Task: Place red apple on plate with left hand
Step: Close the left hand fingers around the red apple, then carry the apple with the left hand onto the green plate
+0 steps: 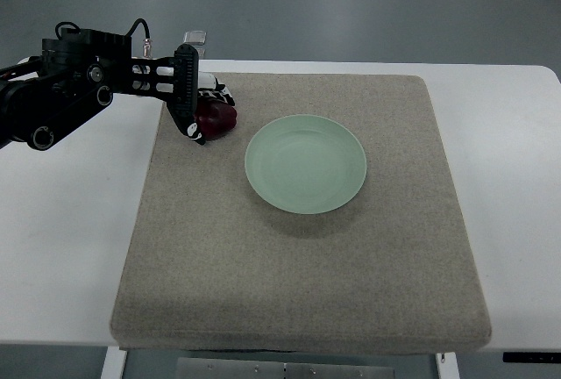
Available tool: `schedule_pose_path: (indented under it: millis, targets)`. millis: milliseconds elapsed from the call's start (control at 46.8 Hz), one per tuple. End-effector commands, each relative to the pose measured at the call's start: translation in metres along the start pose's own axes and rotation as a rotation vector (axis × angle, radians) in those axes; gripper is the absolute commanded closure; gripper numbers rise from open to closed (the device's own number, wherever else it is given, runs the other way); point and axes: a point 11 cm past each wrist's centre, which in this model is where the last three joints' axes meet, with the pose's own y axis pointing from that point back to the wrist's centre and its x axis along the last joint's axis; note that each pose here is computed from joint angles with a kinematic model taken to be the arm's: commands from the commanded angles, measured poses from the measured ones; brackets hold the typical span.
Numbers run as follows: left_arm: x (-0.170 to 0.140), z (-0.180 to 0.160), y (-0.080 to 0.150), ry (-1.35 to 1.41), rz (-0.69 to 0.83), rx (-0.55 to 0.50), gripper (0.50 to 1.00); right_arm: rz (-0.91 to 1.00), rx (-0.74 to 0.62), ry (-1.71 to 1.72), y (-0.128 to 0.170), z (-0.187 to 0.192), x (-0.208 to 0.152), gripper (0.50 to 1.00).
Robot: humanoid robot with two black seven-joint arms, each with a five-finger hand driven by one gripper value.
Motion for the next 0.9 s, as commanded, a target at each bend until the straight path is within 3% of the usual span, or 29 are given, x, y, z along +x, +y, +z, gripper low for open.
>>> schedule_pose_path:
  millis: [0,192,321,385,556,876]
  targets:
    - [0.000,0.000,0.000,0.000,-0.001,0.002,0.709,0.000,0.000,0.000,0.000,0.000,0.000,0.536]
    - [0.001,-0.002,0.002,0.000,0.002,0.003,0.872,0.000,0.000,0.000,0.000,0.000,0.000,0.536]
    - [0.007,0.001,0.003,0.002,0.015,-0.004,0.926,0.000,0.000,0.000,0.000,0.000,0.000,0.536]
    - [0.011,0.004,0.004,0.000,0.023,-0.011,0.996,0.001,0.000,0.000,0.000,0.000,0.000,0.536]
    - [0.030,0.026,0.010,-0.025,0.057,-0.068,1.000,0.001,0.000,0.000,0.000,0.000,0.000,0.536]
    - [0.022,0.089,0.016,-0.118,0.044,-0.249,1.000,0.000,0.000,0.000,0.000,0.000,0.000,0.536]
